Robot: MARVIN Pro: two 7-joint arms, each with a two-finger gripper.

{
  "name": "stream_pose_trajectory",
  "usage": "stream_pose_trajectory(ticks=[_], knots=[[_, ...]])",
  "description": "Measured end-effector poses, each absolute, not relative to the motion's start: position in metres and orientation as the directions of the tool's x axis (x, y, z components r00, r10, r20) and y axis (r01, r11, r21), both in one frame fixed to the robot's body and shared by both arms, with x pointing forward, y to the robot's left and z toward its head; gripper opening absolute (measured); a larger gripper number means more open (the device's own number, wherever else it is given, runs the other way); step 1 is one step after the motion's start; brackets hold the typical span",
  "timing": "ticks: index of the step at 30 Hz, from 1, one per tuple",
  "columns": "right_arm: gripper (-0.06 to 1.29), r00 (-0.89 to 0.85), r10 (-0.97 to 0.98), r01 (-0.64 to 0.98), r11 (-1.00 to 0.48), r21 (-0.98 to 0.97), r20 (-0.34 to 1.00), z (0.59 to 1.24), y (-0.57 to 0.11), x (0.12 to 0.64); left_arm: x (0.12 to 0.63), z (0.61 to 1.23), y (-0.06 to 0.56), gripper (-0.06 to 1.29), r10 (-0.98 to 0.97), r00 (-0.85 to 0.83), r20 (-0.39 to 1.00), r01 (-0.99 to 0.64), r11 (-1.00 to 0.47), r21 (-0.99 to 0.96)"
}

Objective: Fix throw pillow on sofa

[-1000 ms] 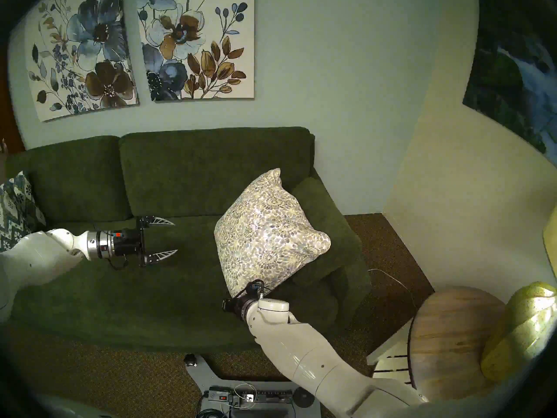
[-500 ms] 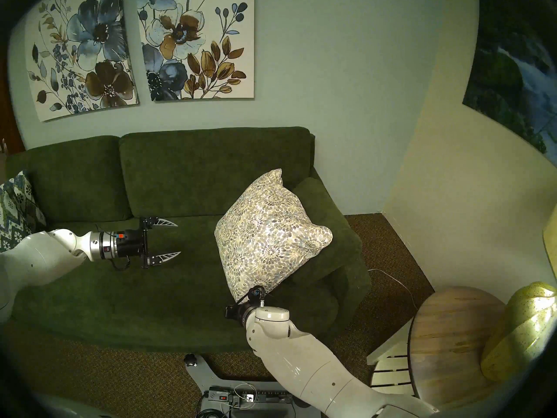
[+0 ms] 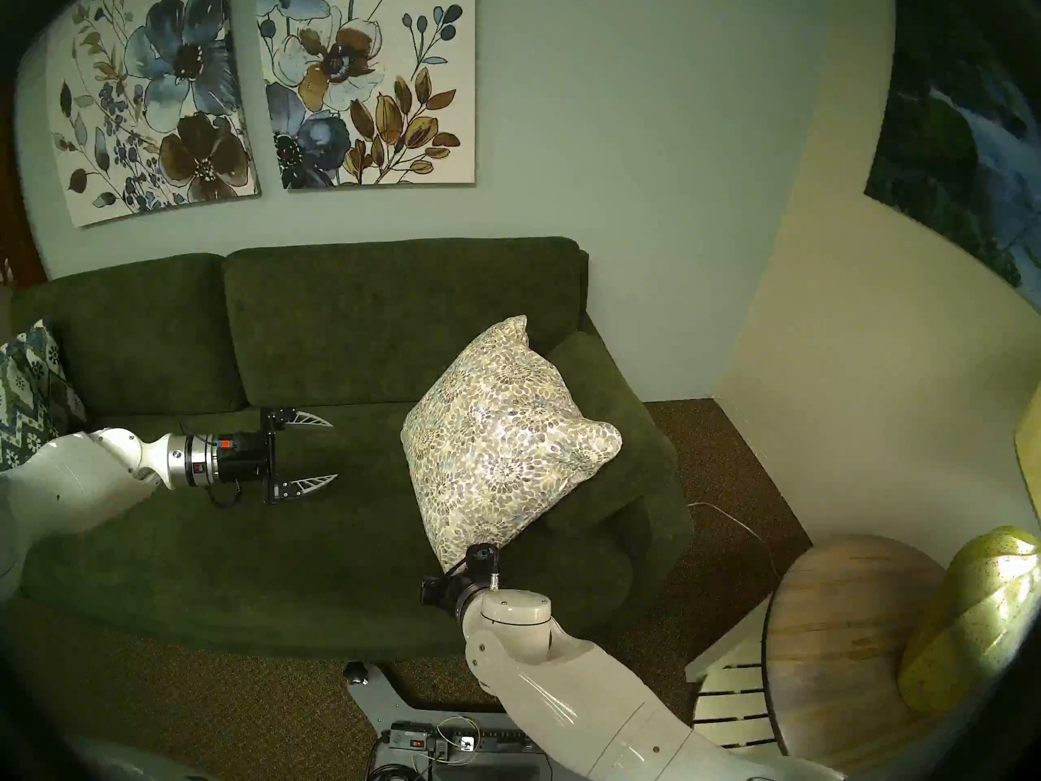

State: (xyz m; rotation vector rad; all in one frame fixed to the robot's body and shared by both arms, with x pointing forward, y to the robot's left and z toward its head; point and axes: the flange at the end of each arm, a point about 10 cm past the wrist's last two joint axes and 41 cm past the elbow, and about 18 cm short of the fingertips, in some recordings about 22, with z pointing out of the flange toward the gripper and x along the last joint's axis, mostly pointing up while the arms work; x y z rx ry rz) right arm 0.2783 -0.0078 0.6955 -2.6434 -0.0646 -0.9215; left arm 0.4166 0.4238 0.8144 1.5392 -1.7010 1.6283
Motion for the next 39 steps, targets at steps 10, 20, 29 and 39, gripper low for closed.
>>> stream_pose_trajectory(ticks=[10, 20, 29, 39], knots=[[1.21, 0.718, -0.079, 0.147, -0.954, -0.262, 0.692, 0.729, -0.018, 0.281, 0.416, 0.814, 0.423, 1.23, -0.460, -0.367, 0.809, -0.833, -0.225, -0.506], [1.21, 0.629, -0.068, 0.114, -0.977, -0.178, 0.775, 0.766, -0.042, 0.284, 0.415, 0.814, 0.423, 1.23, -0.463, -0.369, 0.806, -0.835, -0.216, -0.506], [1.21, 0.573, -0.012, 0.109, -0.990, -0.090, 0.820, 0.790, -0.058, 0.271, 0.414, 0.814, 0.423, 1.23, -0.464, -0.372, 0.804, -0.836, -0.209, -0.507], [1.21, 0.513, 0.083, 0.129, -0.991, 0.019, 0.854, 0.818, -0.073, 0.249, 0.413, 0.815, 0.423, 1.23, -0.466, -0.374, 0.802, -0.838, -0.201, -0.508]])
